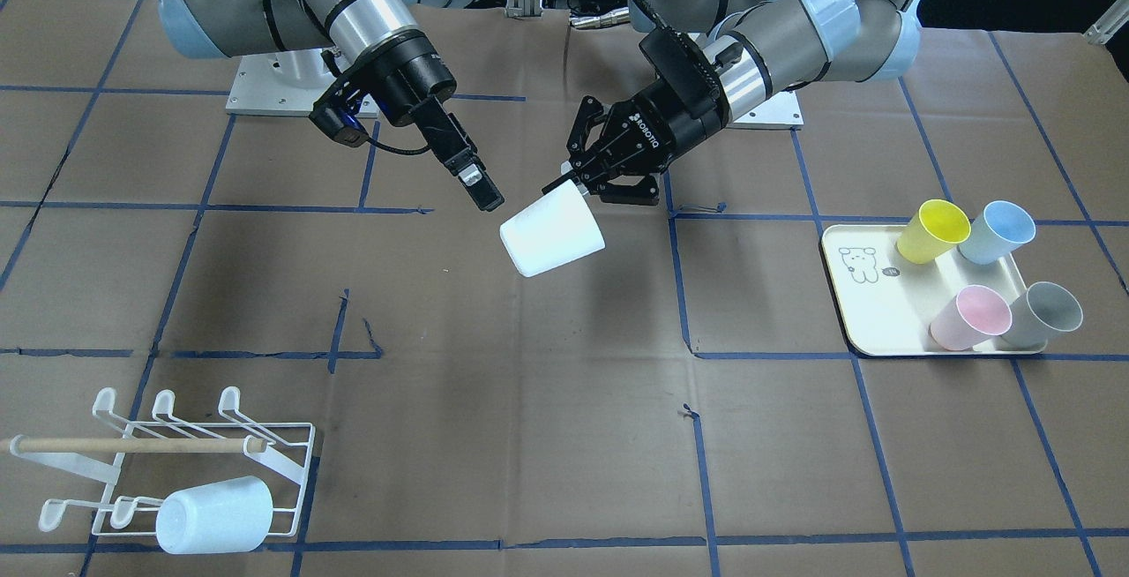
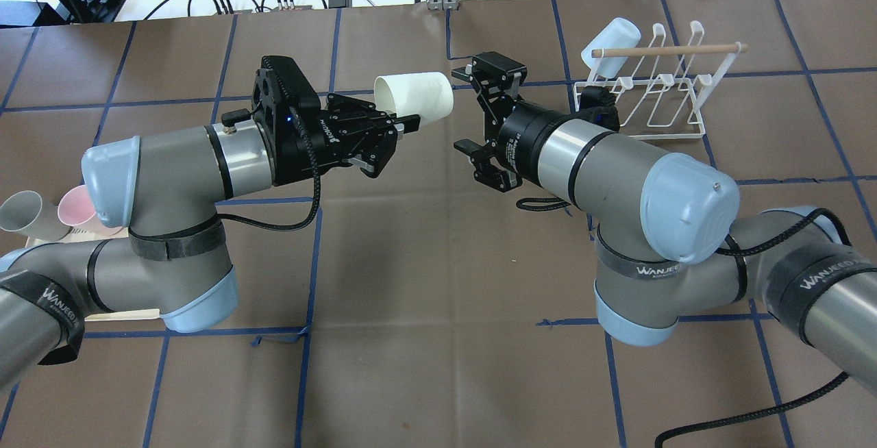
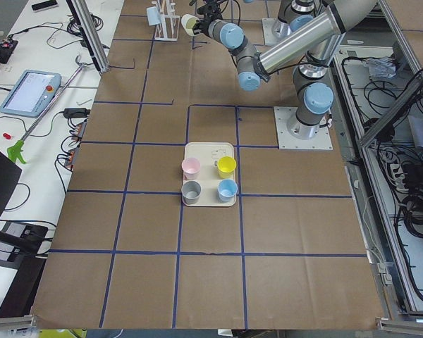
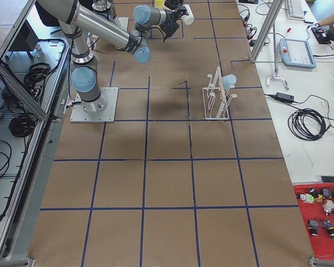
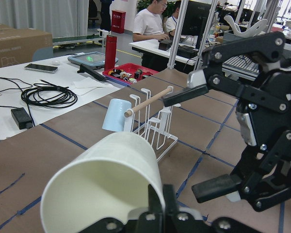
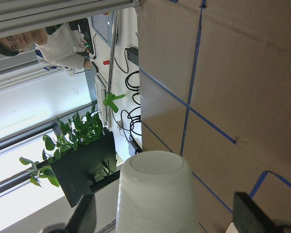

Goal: Transfer IKEA cup to right arm and place on rack

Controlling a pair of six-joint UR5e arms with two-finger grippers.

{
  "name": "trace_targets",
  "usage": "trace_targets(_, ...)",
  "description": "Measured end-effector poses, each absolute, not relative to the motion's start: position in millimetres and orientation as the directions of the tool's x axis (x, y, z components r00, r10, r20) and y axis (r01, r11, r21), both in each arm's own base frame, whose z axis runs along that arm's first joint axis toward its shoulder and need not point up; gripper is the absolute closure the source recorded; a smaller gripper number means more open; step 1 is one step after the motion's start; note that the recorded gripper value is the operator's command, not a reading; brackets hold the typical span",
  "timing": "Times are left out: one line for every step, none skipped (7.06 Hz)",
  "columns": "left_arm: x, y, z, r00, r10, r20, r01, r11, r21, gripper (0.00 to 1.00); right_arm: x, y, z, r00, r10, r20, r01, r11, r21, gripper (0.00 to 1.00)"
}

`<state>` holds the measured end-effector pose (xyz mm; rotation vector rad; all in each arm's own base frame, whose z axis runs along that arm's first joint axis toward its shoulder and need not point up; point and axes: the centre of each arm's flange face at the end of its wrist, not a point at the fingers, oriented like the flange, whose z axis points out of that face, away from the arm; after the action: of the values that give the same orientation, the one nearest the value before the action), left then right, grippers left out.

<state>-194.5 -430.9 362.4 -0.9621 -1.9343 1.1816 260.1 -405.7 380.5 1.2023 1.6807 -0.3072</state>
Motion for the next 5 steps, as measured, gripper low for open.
trace_targets(-194.5, -430.9, 362.4, -0.507, 0.847, 0.161, 0.244, 0.32, -0.916, 0.94, 266.1, -407.5, 380.9, -0.01, 0.572, -0.82, 0.822, 0.471, 0.318, 0.01)
trace_targets(-194.5, -430.9, 362.4, -0.507, 0.847, 0.161, 0.244, 0.32, -0.916, 0.94, 272.6, -411.5, 378.9, -0.02, 0.578, -0.816, 0.823, 0.472, 0.315, 0.01)
trace_targets(-194.7, -430.8, 362.4, -0.506, 0.847, 0.16, 0.244, 0.319, -0.916, 0.94, 277.6, -417.3, 378.0, -0.025, 0.58, -0.814, 0.822, 0.475, 0.313, 0.01)
trace_targets(-194.9, -430.6, 362.5, -0.506, 0.848, 0.16, 0.244, 0.319, -0.916, 0.94, 281.5, -425.3, 378.2, -0.027, 0.578, -0.815, 0.821, 0.478, 0.312, 0.01)
trace_targets(-195.0, -430.5, 362.8, -0.506, 0.848, 0.159, 0.244, 0.318, -0.916, 0.94, 286.5, -432.9, 377.3, -0.031, 0.578, -0.815, 0.819, 0.482, 0.311, 0.01)
